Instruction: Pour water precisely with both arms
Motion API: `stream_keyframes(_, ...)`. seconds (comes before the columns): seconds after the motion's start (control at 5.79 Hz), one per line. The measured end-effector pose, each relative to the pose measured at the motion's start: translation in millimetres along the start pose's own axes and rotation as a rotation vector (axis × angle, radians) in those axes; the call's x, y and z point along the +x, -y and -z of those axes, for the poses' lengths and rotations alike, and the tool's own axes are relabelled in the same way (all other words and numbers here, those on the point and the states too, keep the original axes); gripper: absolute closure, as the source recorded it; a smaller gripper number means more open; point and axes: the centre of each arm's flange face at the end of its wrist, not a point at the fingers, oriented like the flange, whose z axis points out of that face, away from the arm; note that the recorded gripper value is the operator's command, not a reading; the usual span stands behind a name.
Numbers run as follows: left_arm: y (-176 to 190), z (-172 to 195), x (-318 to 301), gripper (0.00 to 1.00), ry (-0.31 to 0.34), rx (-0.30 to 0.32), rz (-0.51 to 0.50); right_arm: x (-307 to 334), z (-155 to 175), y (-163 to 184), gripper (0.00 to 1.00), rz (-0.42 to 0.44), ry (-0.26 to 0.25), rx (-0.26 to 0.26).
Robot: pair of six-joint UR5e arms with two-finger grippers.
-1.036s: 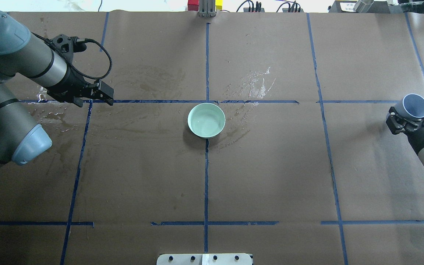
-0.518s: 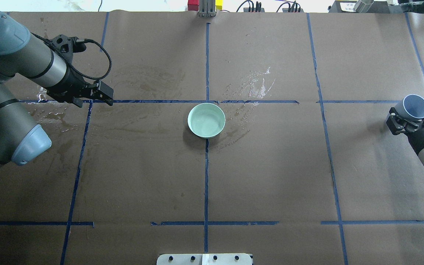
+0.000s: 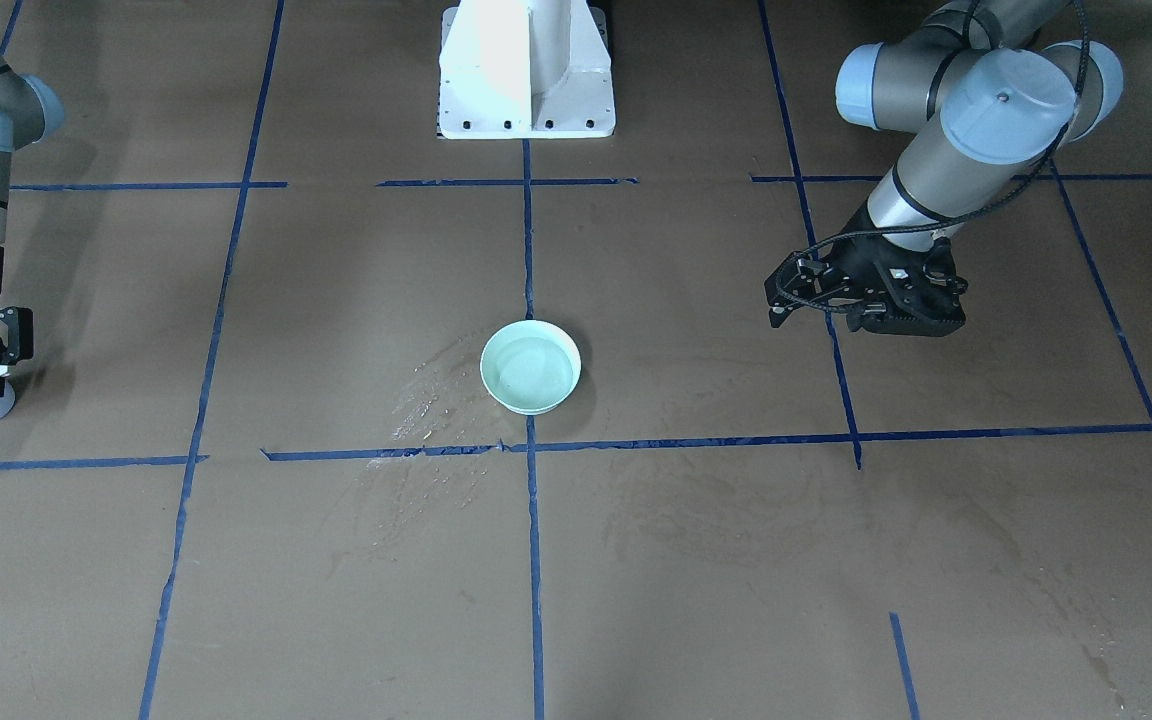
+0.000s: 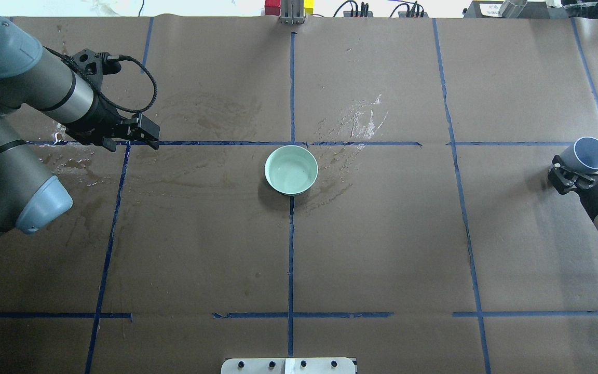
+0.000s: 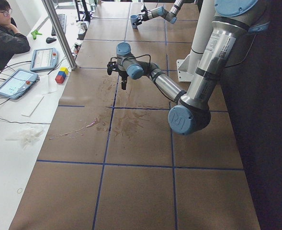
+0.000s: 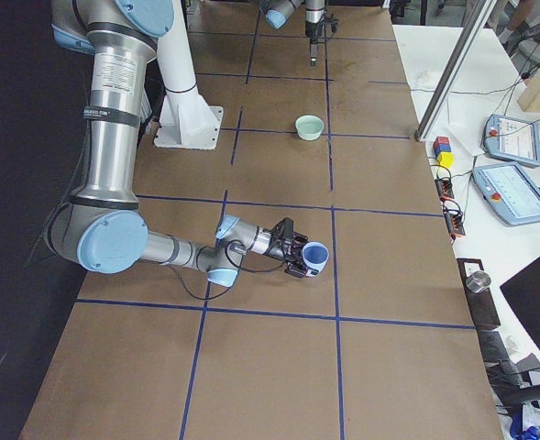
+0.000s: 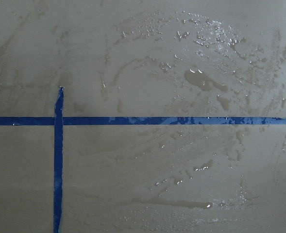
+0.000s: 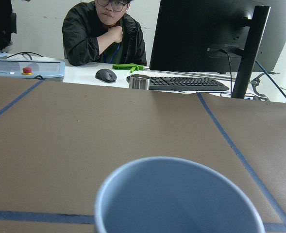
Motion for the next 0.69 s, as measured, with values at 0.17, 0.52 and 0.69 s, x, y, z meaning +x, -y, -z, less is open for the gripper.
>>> stream_keyframes(0.17, -0.1, 1.0, 0.6, 0.0, -0.002, 0.001, -0.001, 0.0, 0.8, 1.0, 0.01, -0.008, 0.007, 0.006)
stream_keyframes(0.52, 0.0, 2.9, 0.8, 0.0, -0.003, 0.004, -0.001, -0.4, 2.8, 4.3, 0.01, -0.024, 0.022, 0.018)
stream_keyframes(0.69, -0.2, 2.6, 0.4, 0.0, -0.002, 0.003, -0.001, 3.9, 6.2, 6.3, 0.01, -0.038, 0.038, 0.031)
